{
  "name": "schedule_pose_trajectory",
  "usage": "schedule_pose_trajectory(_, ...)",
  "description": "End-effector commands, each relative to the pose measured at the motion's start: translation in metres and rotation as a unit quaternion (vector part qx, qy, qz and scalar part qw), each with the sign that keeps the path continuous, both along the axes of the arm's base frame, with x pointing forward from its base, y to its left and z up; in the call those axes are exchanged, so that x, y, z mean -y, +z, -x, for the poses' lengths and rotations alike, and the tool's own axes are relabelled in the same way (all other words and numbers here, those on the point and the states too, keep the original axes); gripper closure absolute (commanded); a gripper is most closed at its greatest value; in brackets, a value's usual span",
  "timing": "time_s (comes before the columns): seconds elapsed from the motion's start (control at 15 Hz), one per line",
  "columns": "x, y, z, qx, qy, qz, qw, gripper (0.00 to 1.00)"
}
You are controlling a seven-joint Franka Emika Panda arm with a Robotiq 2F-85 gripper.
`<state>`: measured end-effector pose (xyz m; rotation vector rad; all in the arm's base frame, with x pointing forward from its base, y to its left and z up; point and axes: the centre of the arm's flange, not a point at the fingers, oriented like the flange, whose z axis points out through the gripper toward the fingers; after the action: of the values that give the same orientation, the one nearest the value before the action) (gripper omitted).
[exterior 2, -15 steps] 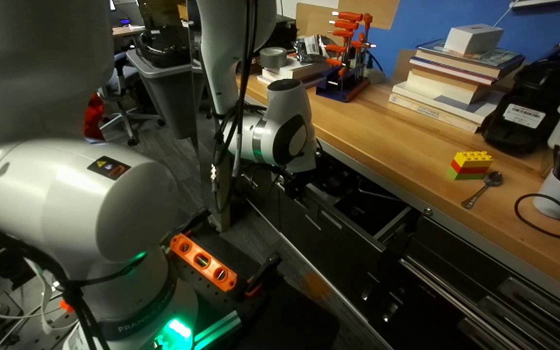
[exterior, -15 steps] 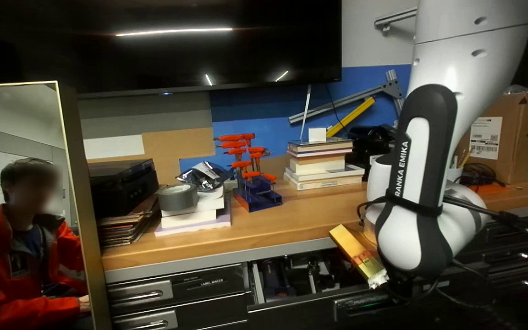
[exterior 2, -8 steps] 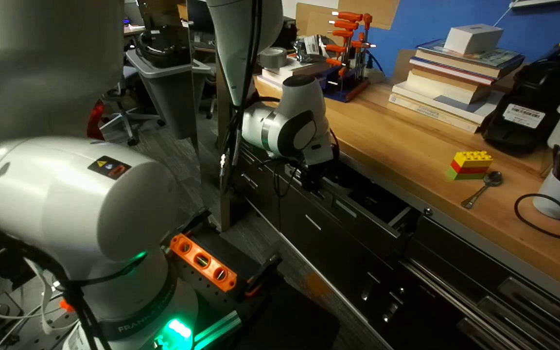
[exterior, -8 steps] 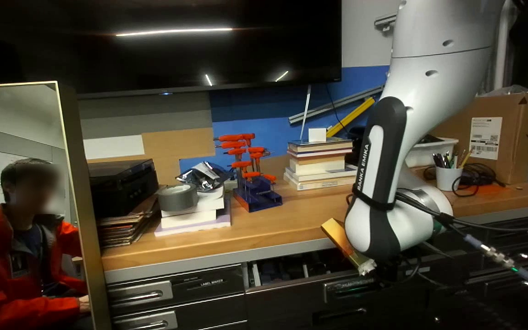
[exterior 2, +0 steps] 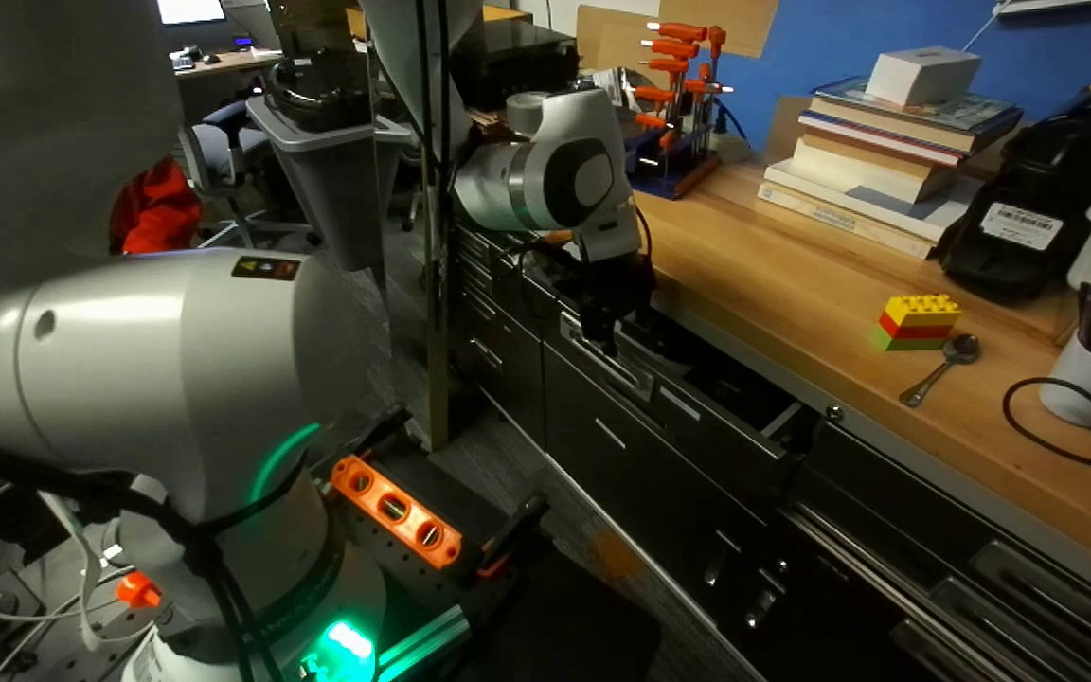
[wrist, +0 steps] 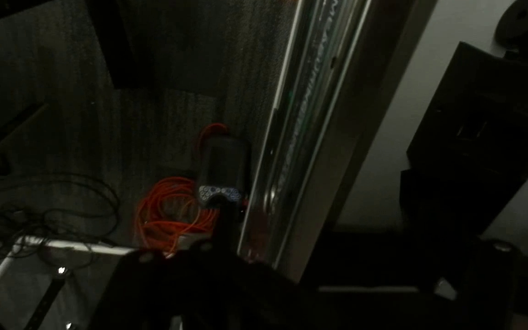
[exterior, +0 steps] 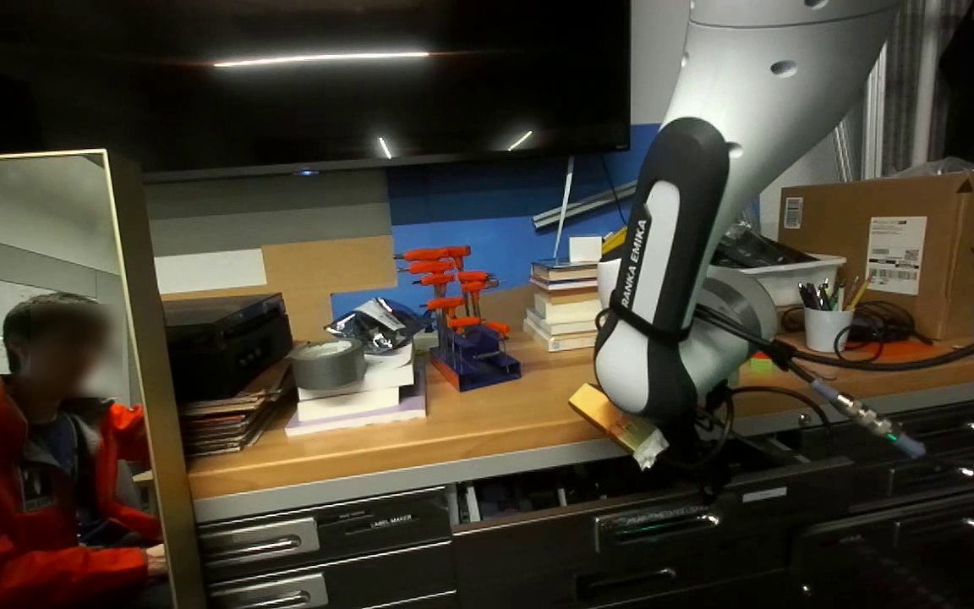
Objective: Pick up the black objects from the countertop, put them in the drawer and close the drawer.
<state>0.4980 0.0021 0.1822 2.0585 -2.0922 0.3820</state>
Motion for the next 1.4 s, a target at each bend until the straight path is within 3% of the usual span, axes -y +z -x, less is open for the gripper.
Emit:
schedule_pose_trajectory(0.0, -0.028, 0.039, 0.006, -0.048, -0.021, 0.016, 0.9985, 0.00)
schedule_pose_trajectory(0.27, -0.038, 0.042, 0.020, -0.143, -0.069, 0.020, 0.9870, 0.00)
schedule_pose_trajectory(0.53, -0.038, 0.034, 0.037, -0.223, -0.089, -0.014, 0.9706, 0.00)
schedule_pose_trajectory(1.13, -0.008, -0.036, 0.036, -0.311, -0.073, -0.137, 0.9376, 0.00)
schedule_pose_trajectory(1.33, 0.000, -0.061, 0.035, -0.316, -0.060, -0.162, 0.9327, 0.00)
